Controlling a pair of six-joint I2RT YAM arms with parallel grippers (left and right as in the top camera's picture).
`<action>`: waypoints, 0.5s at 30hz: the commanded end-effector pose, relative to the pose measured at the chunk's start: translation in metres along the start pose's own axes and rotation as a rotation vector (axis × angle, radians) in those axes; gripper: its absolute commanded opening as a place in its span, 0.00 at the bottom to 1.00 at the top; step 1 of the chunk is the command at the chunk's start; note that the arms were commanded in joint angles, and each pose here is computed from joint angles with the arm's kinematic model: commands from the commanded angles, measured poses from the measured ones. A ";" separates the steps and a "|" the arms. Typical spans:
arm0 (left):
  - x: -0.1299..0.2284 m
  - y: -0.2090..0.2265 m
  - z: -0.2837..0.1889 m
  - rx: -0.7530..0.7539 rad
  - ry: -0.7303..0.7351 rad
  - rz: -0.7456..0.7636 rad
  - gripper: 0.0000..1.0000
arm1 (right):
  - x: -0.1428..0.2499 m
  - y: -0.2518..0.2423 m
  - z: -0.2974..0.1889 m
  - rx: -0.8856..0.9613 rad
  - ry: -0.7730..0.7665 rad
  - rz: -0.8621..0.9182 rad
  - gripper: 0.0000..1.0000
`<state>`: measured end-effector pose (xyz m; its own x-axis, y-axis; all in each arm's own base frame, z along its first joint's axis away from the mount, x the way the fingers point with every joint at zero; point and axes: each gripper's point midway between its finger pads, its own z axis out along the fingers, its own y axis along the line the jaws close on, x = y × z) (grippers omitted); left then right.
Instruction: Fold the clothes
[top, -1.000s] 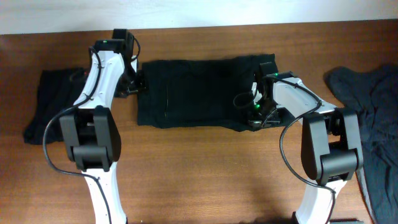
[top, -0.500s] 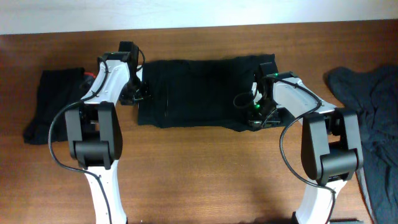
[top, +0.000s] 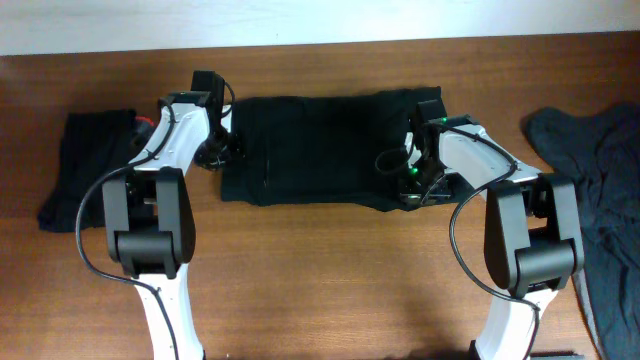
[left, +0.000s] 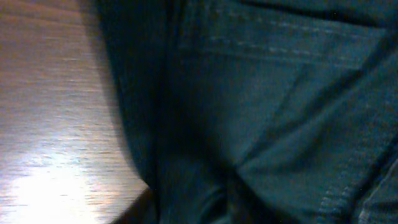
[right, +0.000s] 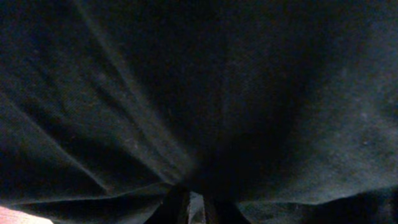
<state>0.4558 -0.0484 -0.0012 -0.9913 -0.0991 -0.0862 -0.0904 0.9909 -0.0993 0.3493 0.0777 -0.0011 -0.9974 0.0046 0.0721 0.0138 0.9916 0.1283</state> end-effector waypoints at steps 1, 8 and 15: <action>0.038 0.016 0.047 -0.045 0.152 -0.005 0.11 | 0.014 -0.020 0.015 0.092 0.050 0.024 0.11; 0.038 0.020 0.044 -0.066 0.153 -0.003 0.00 | 0.000 -0.015 -0.002 0.088 0.021 0.022 0.04; 0.016 0.018 0.012 -0.085 0.122 0.029 0.00 | -0.039 0.015 -0.086 -0.001 -0.076 0.007 0.04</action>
<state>0.4474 -0.0502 0.0041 -0.9964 -0.0779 -0.0334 -0.0745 0.9927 -0.0948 0.3670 0.0731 0.0478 -0.9956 0.0091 0.0934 0.0169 0.9964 0.0831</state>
